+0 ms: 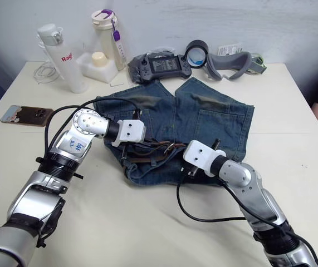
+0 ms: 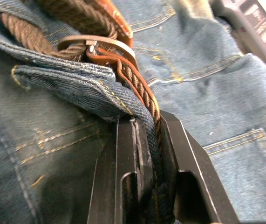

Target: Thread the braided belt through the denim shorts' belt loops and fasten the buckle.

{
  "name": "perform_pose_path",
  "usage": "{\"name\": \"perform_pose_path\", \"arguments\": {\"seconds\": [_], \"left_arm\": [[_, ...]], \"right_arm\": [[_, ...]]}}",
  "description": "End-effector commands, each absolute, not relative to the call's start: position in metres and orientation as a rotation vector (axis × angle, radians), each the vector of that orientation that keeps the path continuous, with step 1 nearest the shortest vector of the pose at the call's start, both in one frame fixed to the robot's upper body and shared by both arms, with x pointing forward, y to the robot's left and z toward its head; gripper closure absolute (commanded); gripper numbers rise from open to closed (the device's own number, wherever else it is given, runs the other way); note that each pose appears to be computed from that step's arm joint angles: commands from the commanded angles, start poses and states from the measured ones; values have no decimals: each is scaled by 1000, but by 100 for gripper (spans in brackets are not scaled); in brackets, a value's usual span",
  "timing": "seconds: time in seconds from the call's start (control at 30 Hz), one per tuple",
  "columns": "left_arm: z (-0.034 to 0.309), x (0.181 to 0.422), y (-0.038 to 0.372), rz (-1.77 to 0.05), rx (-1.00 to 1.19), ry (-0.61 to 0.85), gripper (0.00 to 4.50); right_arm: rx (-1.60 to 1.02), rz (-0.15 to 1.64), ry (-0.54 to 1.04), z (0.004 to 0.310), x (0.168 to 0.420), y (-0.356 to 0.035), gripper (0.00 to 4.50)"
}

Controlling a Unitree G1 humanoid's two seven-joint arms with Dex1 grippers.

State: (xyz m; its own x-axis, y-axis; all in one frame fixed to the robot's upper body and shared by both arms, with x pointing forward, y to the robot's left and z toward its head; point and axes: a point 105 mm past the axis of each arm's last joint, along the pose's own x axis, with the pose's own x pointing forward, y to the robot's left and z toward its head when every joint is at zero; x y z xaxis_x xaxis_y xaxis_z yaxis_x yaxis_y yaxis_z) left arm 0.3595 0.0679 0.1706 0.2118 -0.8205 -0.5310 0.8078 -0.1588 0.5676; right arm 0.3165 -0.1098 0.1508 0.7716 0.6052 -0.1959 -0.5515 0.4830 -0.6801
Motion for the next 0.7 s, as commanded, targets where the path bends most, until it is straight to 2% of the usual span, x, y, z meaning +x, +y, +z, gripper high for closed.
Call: {"name": "perform_pose_path", "arguments": {"seconds": [0.03, 0.27, 0.47, 0.7], "left_arm": [[176, 353, 57, -1474, 1003, -58, 450], [177, 355, 50, -1481, 1020, -75, 450], [185, 366, 53, -1440, 1084, -95, 450], [198, 375, 61, -1425, 1187, -128, 450]], "right_arm": [[-809, 609, -175, 180, 321, -117, 449], [-804, 602, -227, 190, 320, -110, 449], [-880, 635, -284, 195, 316, -103, 449], [-885, 560, -310, 207, 326, -112, 449]]}}
